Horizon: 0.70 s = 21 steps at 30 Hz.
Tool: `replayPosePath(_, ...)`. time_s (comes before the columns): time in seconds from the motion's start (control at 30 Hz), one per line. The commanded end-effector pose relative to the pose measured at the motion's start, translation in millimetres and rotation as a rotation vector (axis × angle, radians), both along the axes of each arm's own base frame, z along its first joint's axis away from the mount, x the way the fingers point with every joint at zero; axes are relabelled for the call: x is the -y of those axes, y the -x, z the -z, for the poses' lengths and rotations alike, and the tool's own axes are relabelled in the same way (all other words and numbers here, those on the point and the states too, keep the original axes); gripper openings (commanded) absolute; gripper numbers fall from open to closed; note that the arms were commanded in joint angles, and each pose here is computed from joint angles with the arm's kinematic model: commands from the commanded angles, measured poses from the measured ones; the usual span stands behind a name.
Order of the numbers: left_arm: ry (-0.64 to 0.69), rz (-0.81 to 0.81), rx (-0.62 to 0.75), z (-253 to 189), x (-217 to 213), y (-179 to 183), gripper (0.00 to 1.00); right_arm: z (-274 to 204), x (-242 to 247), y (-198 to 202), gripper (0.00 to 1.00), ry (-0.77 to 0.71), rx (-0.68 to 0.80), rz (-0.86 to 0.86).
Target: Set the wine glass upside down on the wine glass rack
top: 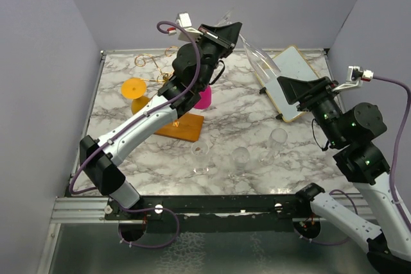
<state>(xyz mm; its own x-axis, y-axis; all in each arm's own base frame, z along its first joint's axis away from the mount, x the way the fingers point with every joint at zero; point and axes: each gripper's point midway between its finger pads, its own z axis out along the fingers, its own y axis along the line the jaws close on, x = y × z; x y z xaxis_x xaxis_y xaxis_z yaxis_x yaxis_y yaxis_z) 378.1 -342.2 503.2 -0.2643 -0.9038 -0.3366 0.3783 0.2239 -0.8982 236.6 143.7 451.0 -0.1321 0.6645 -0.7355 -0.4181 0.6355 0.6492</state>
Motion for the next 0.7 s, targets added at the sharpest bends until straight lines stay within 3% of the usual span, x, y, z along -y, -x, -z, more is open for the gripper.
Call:
replayPosePath(0.0,-0.108,-0.039,0.175,-32,-18,15,0.0,24,17,-1,0.56,0.071,-0.07,0.085)
replayPosePath(0.2,-0.345,0.004,0.36,-34,-6,31,0.0,19,12,-10,0.56,0.254,-0.031,0.067)
replayPosePath(0.4,-0.507,0.119,0.551,-33,11,59,0.0,23,-17,-21,0.55,0.49,0.023,-0.079)
replayPosePath(0.67,-0.585,0.273,0.742,-33,25,97,0.0,24,-51,-12,0.55,0.526,0.106,-0.281)
